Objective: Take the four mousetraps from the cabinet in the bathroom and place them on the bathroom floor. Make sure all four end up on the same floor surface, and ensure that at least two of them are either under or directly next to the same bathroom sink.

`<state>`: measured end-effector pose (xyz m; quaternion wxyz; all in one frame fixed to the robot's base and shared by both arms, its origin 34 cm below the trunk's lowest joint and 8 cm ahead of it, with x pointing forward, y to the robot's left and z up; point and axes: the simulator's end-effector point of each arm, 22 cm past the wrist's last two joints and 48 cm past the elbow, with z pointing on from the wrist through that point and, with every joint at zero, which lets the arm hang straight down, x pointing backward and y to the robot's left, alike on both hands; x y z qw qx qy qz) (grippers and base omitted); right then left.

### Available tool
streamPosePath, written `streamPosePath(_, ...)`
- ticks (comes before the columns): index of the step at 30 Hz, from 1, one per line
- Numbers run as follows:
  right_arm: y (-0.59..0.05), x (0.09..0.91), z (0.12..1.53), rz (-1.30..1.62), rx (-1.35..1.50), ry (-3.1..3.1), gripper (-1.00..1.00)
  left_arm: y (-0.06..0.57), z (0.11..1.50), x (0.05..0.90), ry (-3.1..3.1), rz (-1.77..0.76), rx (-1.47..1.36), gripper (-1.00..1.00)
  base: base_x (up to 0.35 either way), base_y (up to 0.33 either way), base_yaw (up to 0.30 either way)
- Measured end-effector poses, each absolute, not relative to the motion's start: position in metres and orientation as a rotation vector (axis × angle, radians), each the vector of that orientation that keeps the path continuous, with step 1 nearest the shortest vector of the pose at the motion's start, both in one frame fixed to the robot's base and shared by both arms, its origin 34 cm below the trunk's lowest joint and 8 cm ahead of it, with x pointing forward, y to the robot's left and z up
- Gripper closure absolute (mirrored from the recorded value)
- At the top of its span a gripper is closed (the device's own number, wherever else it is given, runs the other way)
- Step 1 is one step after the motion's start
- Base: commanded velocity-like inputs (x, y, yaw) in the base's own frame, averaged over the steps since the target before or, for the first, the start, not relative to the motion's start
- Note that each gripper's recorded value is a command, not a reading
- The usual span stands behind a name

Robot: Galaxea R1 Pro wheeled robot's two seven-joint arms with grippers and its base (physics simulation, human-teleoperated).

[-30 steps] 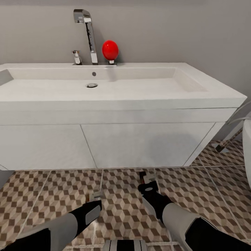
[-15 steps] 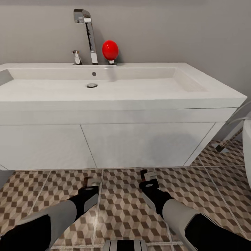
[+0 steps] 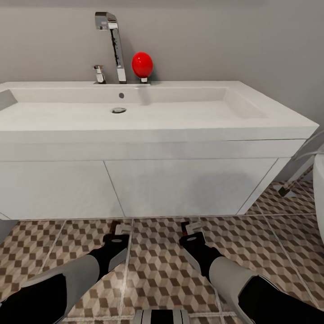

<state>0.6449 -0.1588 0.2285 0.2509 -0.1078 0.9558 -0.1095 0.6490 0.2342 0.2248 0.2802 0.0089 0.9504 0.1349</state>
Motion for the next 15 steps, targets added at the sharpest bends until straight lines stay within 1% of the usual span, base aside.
streamPosePath(6, -0.158, 0.646, 0.230, -0.295, -0.292, 2.596, 1.00, 0.231, 0.238, 0.668, 2.443, 0.331, -0.004, 1.00, 0.000, 0.000, 0.000)
streamPosePath(15, -0.159, 0.643, 0.222, -0.295, -0.293, 2.609, 1.00, 0.228, 0.232, 0.666, 2.449, 0.321, -0.012, 1.00, 0.000, 0.000, 0.000)
